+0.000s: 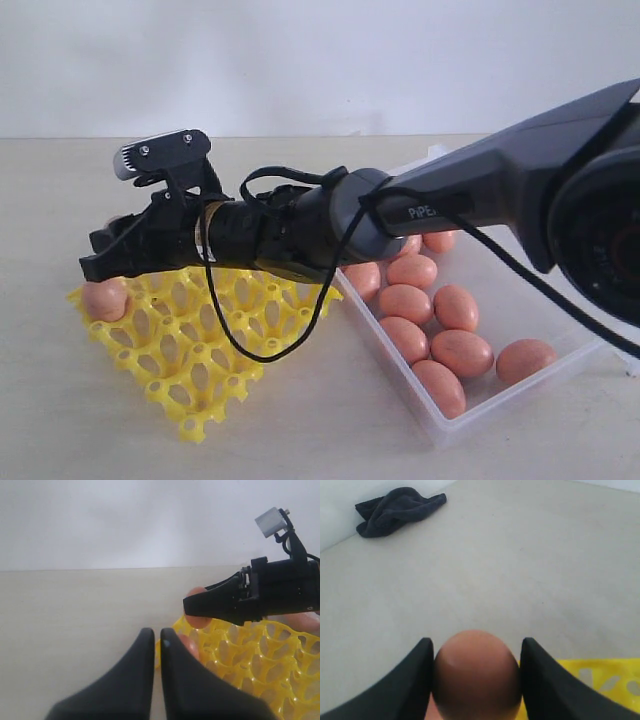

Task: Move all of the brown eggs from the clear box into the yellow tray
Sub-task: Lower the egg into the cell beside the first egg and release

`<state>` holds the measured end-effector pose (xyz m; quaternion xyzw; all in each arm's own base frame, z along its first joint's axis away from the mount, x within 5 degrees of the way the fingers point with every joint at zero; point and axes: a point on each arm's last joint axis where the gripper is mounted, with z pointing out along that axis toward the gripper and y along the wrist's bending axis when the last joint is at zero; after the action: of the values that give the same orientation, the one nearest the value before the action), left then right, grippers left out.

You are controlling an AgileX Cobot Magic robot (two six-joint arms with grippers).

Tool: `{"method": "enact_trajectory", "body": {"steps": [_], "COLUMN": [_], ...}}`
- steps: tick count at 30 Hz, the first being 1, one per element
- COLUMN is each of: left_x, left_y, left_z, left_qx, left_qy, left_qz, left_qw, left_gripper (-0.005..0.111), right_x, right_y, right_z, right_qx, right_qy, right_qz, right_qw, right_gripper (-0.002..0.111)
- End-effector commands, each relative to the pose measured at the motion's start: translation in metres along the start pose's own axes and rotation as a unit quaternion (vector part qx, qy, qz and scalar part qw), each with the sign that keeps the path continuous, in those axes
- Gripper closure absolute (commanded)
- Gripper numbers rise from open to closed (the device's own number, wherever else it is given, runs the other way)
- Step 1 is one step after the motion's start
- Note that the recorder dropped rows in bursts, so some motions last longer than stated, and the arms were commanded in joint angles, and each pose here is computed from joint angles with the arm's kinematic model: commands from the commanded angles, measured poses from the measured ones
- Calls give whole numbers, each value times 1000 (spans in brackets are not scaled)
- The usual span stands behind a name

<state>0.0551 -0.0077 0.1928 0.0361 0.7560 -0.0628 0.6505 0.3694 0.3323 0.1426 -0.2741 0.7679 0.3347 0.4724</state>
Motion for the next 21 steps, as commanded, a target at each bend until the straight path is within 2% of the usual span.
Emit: {"method": "enact_trajectory", "body": {"steps": [1,5,16,19,21], "left_x": [0,0,0,0,0], "left_y": [0,0,0,0,0], "left_z": [0,0,0,0,0], "left_qx": [-1,-1,-1,-1,-1], "left_qy": [-4,-4,-4,-4,-4], "left_qz": [-2,-2,-2,-2,-2], "left_qw": [1000,1000,1000,1000,1000], "left_gripper": [103,103,103,103,103], "right_x": [8,20,23,23,23], "right_y": [-7,-12,-13,-13,-13], "right_z": [3,7,8,8,8], "right_qx": [20,27,28,30,30], "right_qy": [19,32,36,39,39], "right_qz": [-10,0,0,0,0], "right_qw": [1000,999,999,999,999], "right_gripper": [109,109,107,98,87]}}
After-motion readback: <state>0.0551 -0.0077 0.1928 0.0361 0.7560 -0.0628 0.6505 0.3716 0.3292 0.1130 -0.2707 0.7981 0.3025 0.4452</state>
